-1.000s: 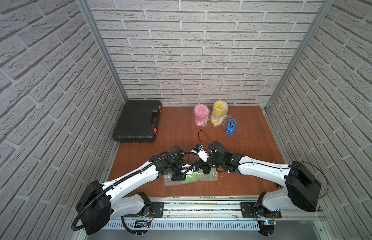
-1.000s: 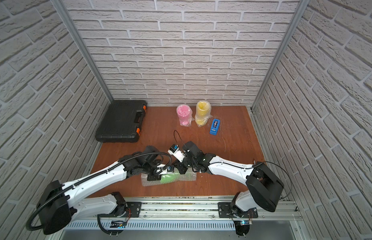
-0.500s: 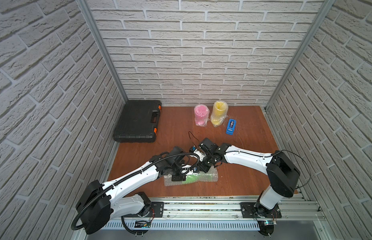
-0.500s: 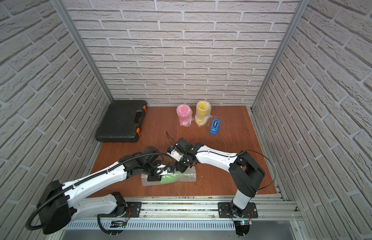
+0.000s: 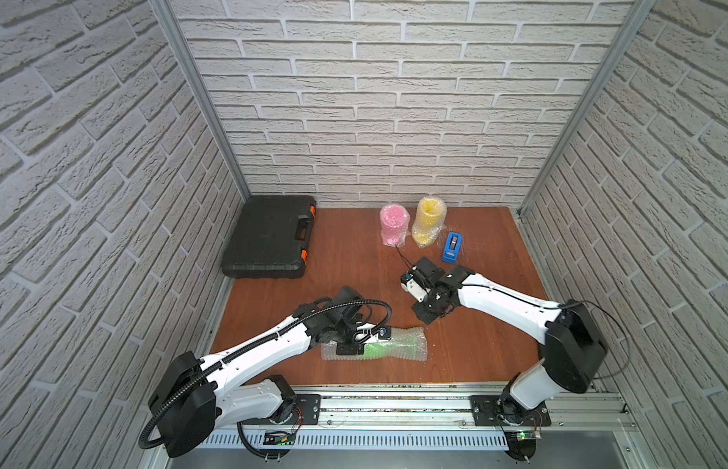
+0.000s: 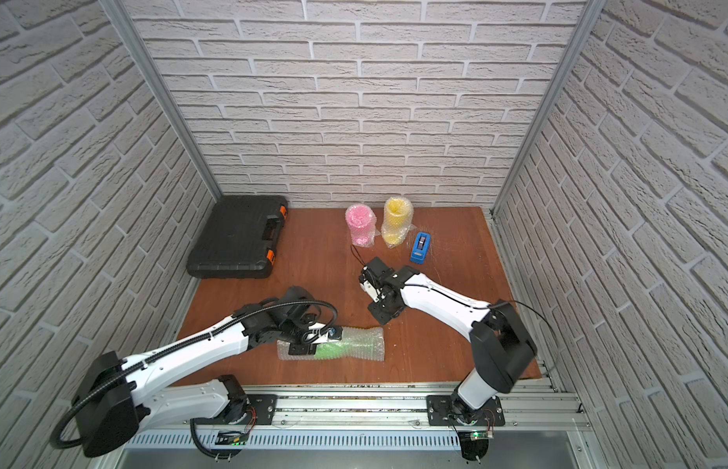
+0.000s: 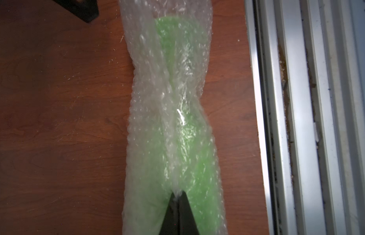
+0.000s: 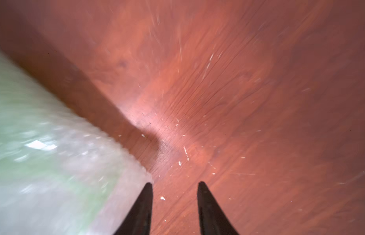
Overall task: Wrap wine glasses in bubble wrap
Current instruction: Pick up the bubble wrap from the center of the board.
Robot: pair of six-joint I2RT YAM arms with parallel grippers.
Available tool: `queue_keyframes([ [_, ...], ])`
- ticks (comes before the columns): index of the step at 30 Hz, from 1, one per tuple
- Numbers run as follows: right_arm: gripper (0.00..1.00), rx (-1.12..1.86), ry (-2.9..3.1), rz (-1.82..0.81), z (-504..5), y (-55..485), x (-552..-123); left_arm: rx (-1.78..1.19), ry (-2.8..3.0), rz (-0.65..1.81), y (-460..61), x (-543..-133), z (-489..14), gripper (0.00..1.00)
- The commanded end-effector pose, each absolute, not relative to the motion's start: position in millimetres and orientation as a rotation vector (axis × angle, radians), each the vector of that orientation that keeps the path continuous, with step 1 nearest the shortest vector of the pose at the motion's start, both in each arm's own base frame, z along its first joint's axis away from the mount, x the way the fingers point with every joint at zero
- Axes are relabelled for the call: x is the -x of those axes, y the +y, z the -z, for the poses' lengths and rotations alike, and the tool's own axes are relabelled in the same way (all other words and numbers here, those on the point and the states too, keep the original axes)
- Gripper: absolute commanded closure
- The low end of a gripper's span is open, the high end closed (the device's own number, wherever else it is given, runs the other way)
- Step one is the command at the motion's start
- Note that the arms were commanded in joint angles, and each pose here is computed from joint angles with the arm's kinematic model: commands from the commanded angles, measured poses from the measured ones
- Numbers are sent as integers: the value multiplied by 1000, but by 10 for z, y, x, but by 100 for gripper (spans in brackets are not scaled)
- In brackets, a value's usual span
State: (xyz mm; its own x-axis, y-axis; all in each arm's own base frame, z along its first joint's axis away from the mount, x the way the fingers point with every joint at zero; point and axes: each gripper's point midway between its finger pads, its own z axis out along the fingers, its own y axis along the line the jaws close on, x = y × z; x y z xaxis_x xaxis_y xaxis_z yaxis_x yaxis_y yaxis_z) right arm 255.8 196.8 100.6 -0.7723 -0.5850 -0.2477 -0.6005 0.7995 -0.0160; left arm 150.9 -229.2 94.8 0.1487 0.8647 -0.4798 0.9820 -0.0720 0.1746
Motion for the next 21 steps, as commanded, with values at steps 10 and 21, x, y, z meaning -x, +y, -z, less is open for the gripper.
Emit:
queue_keyframes([
  [10, 50, 1595, 2321, -666, -1329, 2800, -1906, -2045, 1822, 341, -2092, -1395, -785, 100],
  [21, 35, 1703, 2297, -790, -1098, 3125, -1706, -2048, 1823, 355, -2115, -1399, -779, 100],
])
